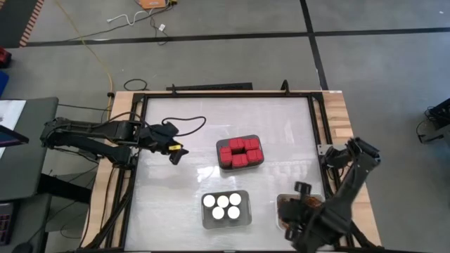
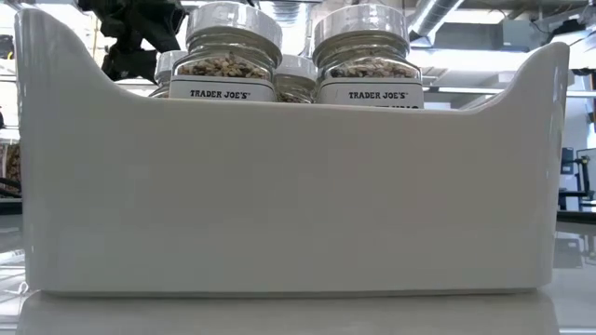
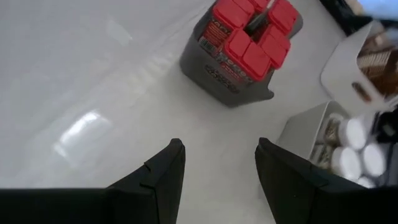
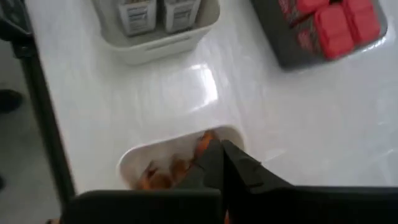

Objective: Sort spices by type
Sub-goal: Return to Home Position

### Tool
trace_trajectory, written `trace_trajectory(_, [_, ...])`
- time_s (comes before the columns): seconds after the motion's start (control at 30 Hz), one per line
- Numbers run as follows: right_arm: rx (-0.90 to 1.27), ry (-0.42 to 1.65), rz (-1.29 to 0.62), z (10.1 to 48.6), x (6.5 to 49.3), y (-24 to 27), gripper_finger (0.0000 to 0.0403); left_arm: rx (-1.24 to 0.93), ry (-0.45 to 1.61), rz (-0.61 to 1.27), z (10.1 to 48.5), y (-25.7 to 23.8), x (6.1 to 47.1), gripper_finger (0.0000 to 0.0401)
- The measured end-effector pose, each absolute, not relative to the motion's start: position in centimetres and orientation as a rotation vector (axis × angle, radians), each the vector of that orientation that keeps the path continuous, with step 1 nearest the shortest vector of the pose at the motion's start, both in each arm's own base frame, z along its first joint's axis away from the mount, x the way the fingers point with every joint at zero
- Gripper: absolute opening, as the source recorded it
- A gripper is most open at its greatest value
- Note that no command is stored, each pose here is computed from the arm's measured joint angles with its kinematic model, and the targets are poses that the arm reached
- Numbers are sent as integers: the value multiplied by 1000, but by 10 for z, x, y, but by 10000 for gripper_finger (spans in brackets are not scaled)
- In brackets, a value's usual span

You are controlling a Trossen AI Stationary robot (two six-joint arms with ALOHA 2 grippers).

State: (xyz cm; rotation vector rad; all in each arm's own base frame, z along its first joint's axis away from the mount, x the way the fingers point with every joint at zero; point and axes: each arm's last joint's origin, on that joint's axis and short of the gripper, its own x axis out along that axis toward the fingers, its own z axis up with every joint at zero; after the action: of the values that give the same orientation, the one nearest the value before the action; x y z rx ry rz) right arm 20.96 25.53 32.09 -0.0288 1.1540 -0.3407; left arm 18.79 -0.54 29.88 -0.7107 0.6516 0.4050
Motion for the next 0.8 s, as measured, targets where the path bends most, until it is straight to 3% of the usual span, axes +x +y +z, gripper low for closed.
trace_trajectory(0.1, [-93, 1169, -308, 322, 223, 245, 14, -586, 673, 373, 298, -5, 187, 185])
trace_trajectory(0.2, [-164, 1185, -270, 322, 232, 237, 36, -418, 707, 319, 298, -5, 187, 185])
trace_trajectory(0.33, [-92, 1144, -301, 322, 247, 229, 64, -270, 732, 262, 297, -5, 186, 185])
trace_trajectory(0.53, [-22, 1103, -353, 321, 271, 211, 69, -114, 736, 198, 299, -5, 184, 185])
trace_trajectory(0.8, [-81, 1049, -360, 302, 303, 185, 69, -37, 491, 119, 292, -8, 159, 185])
